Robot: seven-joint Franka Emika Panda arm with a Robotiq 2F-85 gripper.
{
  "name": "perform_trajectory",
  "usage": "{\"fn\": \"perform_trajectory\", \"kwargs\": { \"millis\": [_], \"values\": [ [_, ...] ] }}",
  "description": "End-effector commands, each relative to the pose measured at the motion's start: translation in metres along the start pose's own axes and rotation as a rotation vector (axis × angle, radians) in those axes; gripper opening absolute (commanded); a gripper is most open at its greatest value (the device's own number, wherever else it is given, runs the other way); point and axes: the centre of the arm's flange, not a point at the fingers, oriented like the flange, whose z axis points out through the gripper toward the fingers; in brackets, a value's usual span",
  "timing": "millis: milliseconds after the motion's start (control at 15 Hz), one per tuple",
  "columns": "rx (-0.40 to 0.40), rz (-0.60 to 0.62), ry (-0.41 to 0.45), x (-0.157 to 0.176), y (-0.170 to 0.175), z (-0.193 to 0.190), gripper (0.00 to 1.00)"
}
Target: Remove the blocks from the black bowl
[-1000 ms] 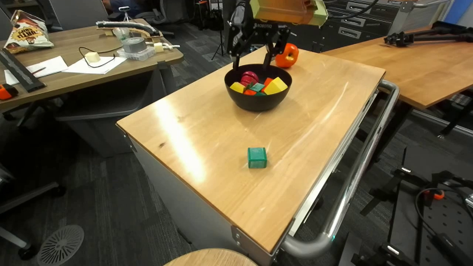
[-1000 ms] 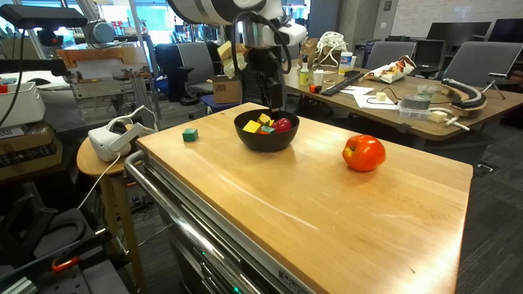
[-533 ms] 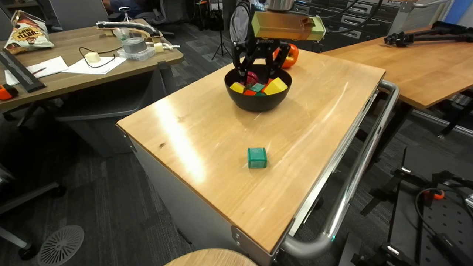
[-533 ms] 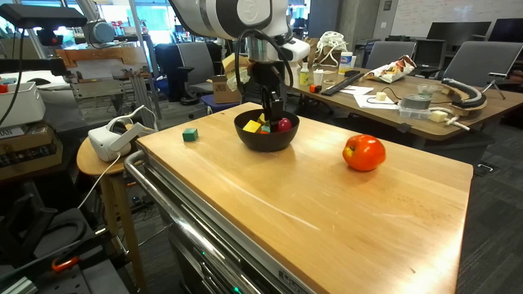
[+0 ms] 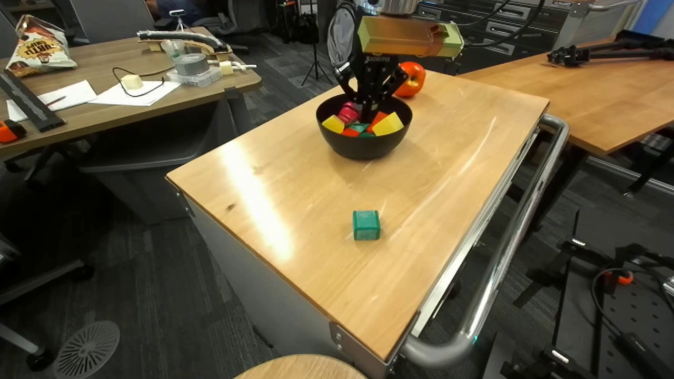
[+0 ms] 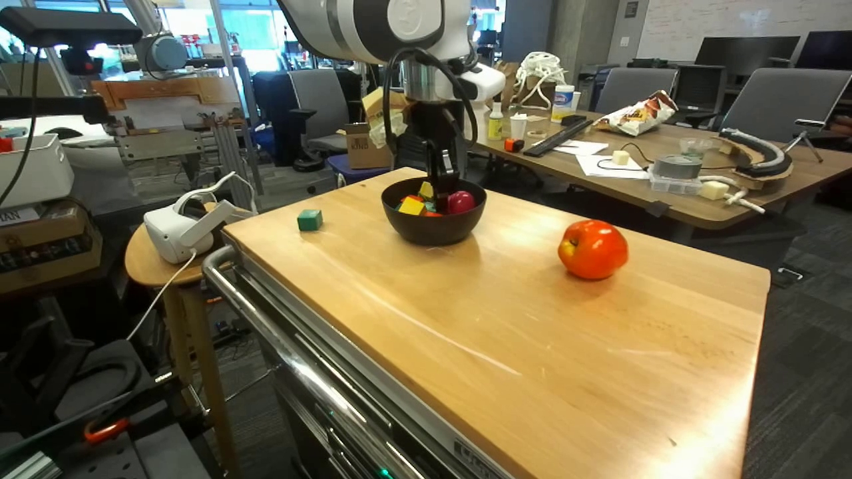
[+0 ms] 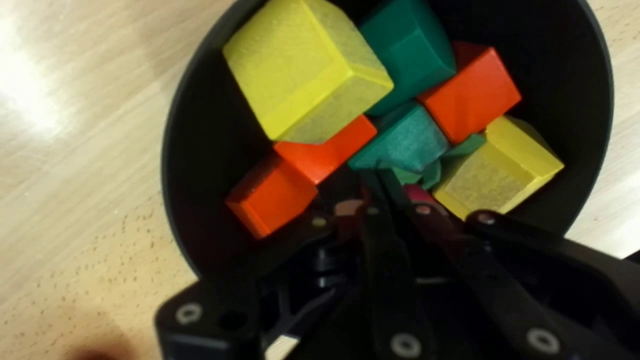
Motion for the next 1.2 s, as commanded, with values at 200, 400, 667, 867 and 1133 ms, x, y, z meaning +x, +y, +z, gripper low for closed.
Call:
{"fn": "perform_trajectory", "kwargs": {
  "millis": [200,400,667,867,1133],
  "values": [
    [0.004,0.017,-0.015,0.002,-0.005,0.001,0.09],
    [-0.025,0.003,-0.025,-0.001,-0.003,-0.007,0.09],
    [-0.098,-0.028,-0.071,-0.012,0.003,-0.014,0.41],
    [-0.125,-0.057,-0.097,-0.02,0.008,-0.018,0.63],
    [-0.141,-0.066,-0.107,-0.02,0.011,-0.022,0.95]
  ]
}}
